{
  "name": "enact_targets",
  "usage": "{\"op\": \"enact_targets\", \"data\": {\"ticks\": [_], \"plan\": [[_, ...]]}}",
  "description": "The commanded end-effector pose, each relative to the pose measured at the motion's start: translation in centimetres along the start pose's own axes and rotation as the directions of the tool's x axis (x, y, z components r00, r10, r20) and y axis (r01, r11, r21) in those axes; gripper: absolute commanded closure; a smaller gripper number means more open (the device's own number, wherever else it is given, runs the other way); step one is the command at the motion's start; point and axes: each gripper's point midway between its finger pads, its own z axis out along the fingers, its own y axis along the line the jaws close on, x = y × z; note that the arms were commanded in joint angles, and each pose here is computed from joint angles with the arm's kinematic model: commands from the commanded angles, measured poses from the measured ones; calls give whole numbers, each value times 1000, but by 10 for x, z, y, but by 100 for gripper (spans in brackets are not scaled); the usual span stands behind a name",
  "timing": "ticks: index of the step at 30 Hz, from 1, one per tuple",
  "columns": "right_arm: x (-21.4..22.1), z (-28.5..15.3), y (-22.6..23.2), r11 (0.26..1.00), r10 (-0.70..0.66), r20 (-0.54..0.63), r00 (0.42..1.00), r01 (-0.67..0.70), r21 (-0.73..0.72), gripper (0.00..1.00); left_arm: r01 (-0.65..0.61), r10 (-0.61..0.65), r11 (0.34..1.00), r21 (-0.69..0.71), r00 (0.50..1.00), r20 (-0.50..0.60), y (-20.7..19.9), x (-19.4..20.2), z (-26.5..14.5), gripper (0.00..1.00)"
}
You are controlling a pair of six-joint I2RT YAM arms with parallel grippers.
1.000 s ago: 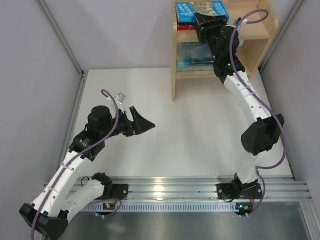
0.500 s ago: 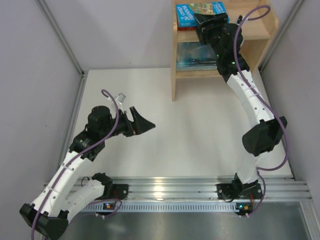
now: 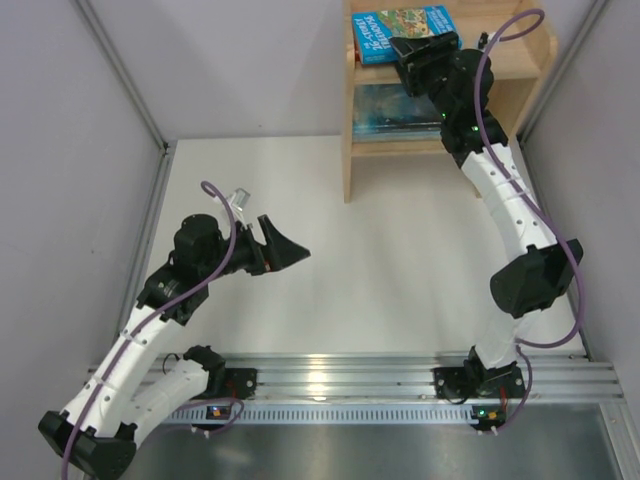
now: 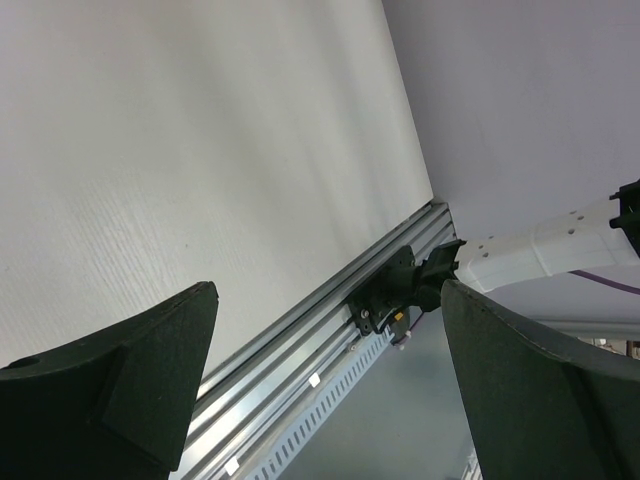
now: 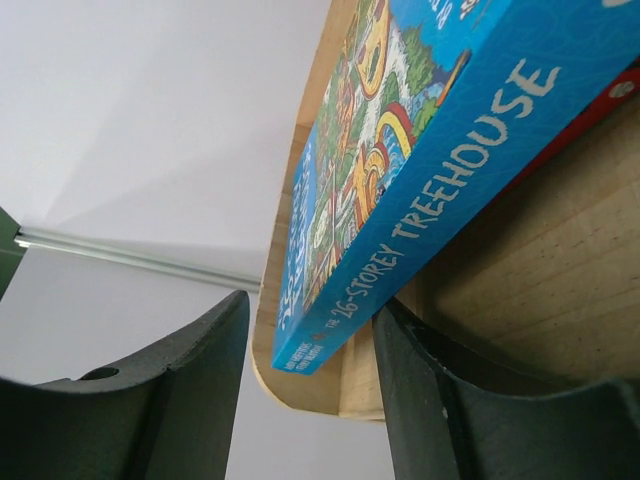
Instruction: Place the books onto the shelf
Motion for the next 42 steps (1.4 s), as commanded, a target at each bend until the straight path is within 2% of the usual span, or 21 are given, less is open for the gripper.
{"op": "enact_targets", "data": {"ticks": [1, 12, 18, 19, 21, 24, 27, 28, 36, 42], "plan": [[-12, -10, -12, 995, -76, 6, 997, 76, 64, 48, -19, 18, 998, 52, 999, 33, -12, -7, -3, 2], [-19, -18, -19, 983, -162, -9, 987, 162, 85, 44, -15, 13, 998, 55, 999, 33, -12, -7, -2, 2], [-25, -25, -21, 975, -202, -1, 979, 202, 93, 55, -12, 10, 998, 54, 999, 34, -11, -7, -1, 2], [-26, -27, -19, 974, -211, -3, 977, 211, 89, 61, -12, 10, 999, 52, 999, 32, -11, -7, 0, 2], [-27, -29, -17, 967, -243, -2, 970, 242, 82, 64, -12, 10, 999, 52, 999, 32, -11, -7, 0, 2], [-29, -33, -15, 967, -247, 9, 969, 245, 71, 74, -12, 10, 999, 51, 1000, 29, -10, -7, 2, 2], [-27, -39, -12, 965, -256, -11, 967, 257, 47, 88, -16, 14, 999, 48, 999, 31, -9, -9, 4, 2], [-28, -39, -10, 965, -261, -5, 965, 261, 37, 90, -16, 14, 999, 48, 999, 31, -10, -10, 5, 2], [-22, -21, 2, 960, -273, -25, 962, 271, -77, 98, -10, 9, 999, 50, 1000, 30, -10, -13, 10, 3], [-19, -8, 5, 959, -261, -23, 965, 257, -119, 100, -16, 15, 999, 43, 999, 30, -9, -16, 13, 3]]}}
